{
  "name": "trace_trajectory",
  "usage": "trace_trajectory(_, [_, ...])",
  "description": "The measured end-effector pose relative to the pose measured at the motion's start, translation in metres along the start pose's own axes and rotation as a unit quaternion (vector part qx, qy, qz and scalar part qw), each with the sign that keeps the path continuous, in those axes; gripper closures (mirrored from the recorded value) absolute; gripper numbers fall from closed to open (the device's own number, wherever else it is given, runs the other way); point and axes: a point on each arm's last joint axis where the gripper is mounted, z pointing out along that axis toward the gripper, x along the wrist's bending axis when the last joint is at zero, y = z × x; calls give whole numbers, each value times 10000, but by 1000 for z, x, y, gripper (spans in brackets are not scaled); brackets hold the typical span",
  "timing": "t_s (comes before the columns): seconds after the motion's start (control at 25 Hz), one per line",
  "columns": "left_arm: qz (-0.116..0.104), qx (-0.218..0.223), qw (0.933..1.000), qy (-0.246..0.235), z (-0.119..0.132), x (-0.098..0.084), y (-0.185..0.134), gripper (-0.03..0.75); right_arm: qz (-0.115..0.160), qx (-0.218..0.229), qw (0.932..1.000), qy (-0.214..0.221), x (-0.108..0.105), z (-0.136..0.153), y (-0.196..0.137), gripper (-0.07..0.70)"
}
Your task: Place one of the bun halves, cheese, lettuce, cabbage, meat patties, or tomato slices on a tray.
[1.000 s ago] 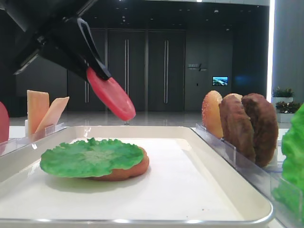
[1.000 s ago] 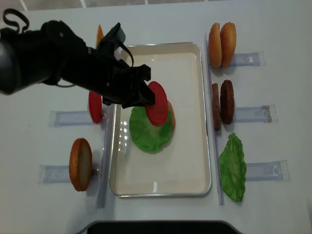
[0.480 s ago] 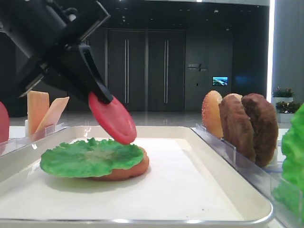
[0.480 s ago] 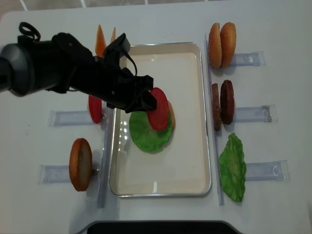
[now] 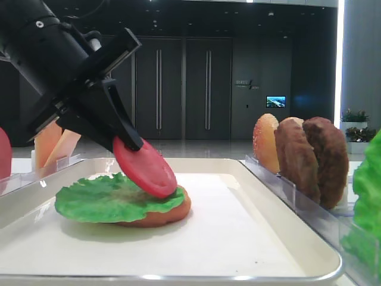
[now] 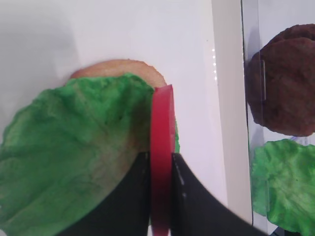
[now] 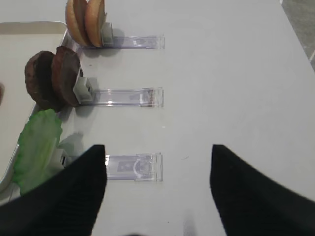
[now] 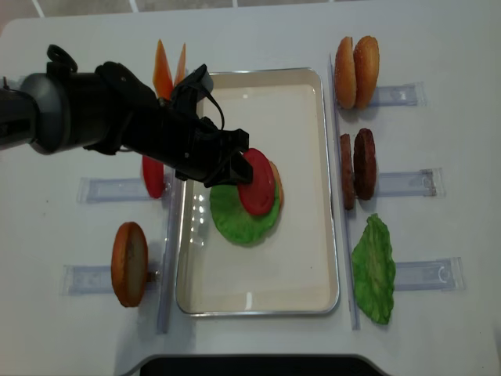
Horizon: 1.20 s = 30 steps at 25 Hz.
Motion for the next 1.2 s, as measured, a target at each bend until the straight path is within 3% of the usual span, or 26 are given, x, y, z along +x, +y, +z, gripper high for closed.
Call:
trace_trajectory(0.28, [17, 0, 10000, 0, 0, 0, 0, 658, 0, -9, 10000, 0, 0, 0, 0, 196])
trace_trajectory(0.4, [17, 0, 10000, 0, 0, 0, 0, 620, 0, -9, 10000, 0, 0, 0, 0, 196])
trace_trajectory(0.64, [13, 225, 9997, 93, 1, 2, -4, 354, 0, -10, 10000, 0, 0, 0, 0, 196])
trace_trajectory(0.8, [82, 427, 9981, 442, -5, 9, -6, 263, 0, -10, 10000, 0, 0, 0, 0, 196])
trace_trajectory(1.08, [315, 278, 9921, 1186, -54, -14, 15, 248, 0, -10, 10000, 0, 0, 0, 0, 196])
trace_trajectory(1.2, [190, 206, 9871, 1576, -75, -24, 27, 249, 0, -10, 10000, 0, 0, 0, 0, 196])
